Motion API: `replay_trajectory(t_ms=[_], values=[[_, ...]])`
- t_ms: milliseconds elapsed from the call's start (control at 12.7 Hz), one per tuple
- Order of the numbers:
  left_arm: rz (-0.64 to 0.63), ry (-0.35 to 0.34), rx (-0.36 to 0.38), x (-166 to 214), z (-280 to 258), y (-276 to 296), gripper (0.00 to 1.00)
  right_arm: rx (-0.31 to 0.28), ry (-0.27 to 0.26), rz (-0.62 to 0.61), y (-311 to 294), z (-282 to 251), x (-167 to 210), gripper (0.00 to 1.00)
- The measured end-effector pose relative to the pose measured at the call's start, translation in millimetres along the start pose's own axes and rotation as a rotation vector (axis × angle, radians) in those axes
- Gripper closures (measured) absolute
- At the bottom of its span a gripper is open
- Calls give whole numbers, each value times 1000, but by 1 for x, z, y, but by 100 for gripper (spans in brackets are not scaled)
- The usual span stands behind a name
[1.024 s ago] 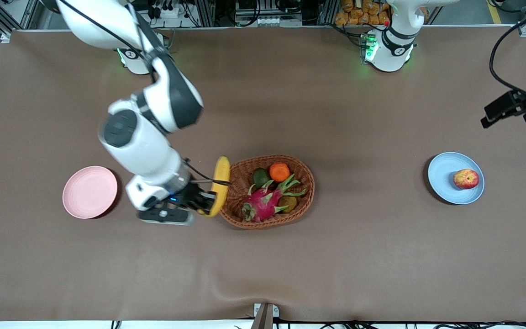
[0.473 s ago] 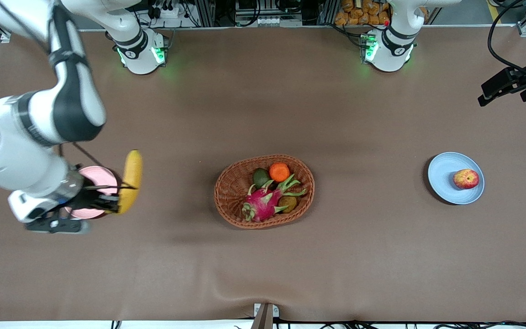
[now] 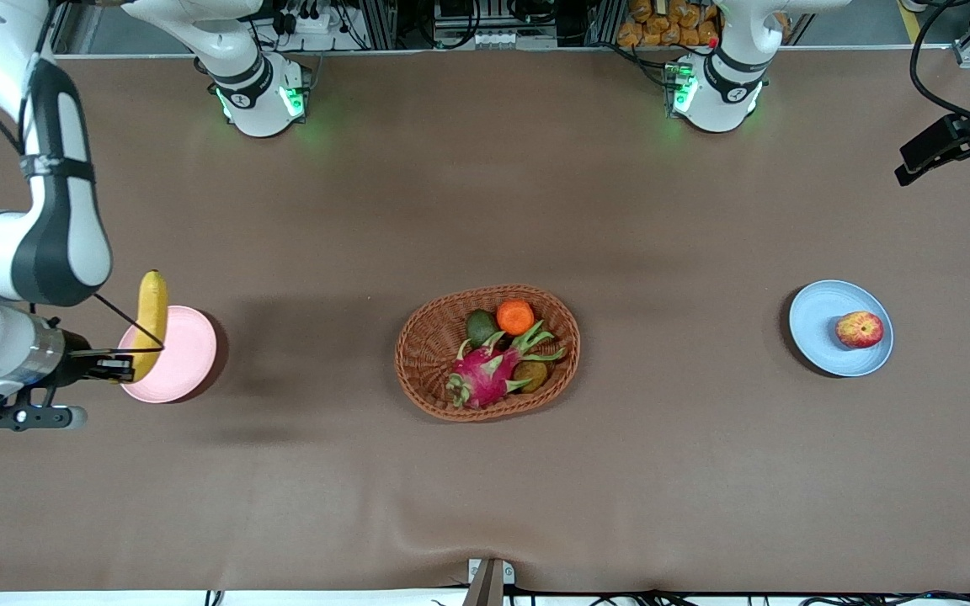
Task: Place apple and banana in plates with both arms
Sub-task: 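Lift the banana with the right gripper and carry it to the pink plate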
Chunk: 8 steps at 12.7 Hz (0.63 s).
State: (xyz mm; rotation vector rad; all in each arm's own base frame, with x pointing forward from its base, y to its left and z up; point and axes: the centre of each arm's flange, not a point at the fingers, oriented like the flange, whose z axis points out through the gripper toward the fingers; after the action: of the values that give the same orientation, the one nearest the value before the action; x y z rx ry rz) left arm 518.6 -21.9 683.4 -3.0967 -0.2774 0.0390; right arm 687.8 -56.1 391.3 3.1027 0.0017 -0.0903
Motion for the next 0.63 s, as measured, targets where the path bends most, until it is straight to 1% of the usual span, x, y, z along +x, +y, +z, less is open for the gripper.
replay_trajectory(t_ms=[236, 473, 552, 630], values=[[5, 15, -5, 0, -5, 2, 0, -6, 3, -13, 27, 48, 9, 81], [22, 18, -5, -2, -6, 9, 0, -6, -36, -28, 28, 99, 14, 81], [28, 18, -5, -2, -6, 12, 0, -5, -36, -32, 26, 111, 15, 81], [33, 18, -5, -3, -6, 15, 0, -8, -20, -34, 25, 119, 17, 81]])
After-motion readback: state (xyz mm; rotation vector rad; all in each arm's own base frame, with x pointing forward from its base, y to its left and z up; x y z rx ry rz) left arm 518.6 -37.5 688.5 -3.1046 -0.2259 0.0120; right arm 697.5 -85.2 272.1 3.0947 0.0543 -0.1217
